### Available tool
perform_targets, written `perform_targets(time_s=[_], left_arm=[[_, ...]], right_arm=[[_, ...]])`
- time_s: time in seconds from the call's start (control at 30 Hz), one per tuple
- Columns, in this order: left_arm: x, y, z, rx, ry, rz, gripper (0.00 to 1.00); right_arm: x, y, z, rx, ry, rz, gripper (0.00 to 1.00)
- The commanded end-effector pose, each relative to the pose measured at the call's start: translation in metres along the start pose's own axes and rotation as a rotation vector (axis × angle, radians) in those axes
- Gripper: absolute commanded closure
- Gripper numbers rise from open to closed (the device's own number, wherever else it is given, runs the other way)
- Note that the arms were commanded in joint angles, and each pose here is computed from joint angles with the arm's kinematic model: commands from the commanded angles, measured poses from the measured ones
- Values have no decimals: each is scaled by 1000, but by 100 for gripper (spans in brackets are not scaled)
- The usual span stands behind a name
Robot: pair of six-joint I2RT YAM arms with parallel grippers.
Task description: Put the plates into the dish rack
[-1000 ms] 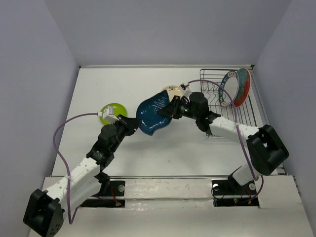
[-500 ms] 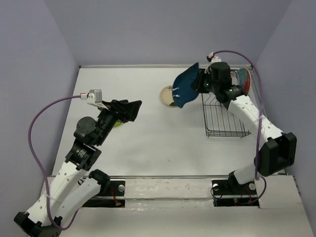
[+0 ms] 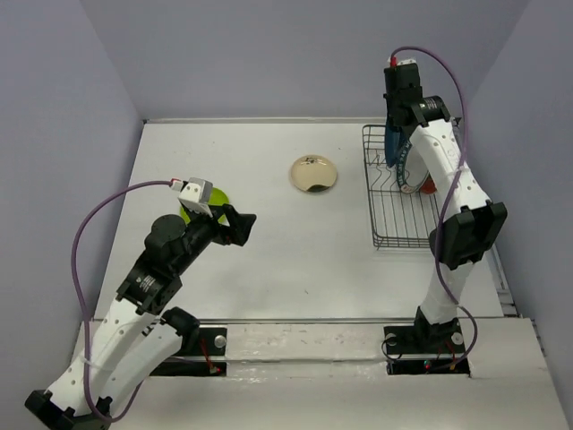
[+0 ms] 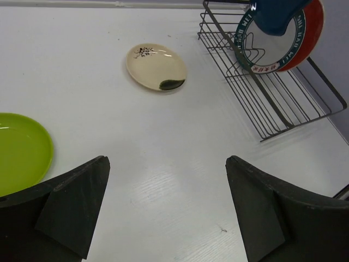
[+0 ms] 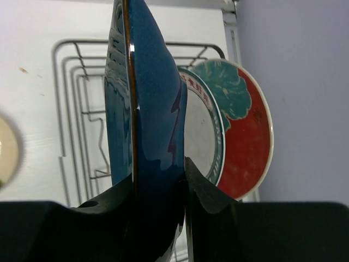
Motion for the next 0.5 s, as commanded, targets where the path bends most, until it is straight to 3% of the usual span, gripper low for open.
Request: perform_targets(time_s=[0.0,0.47], left_arm=[[-9,11,-6,-48,-66,39,1],[-13,9,-7,-45,-78,44,1]], right_arm=[[-34,3,-7,33,-150,-73,93],[-33,-16,40,108,-190,-145,93]])
Point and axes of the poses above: each gripper's point midway between its finger pads, its own z axis out along the fingers, its own x axis along the line the jaws close on, y = z × x, the point moved 8 cm from there along -z, back along the fingers, and after that the axes turned 8 degrees about -z, right-handed, at the moved point
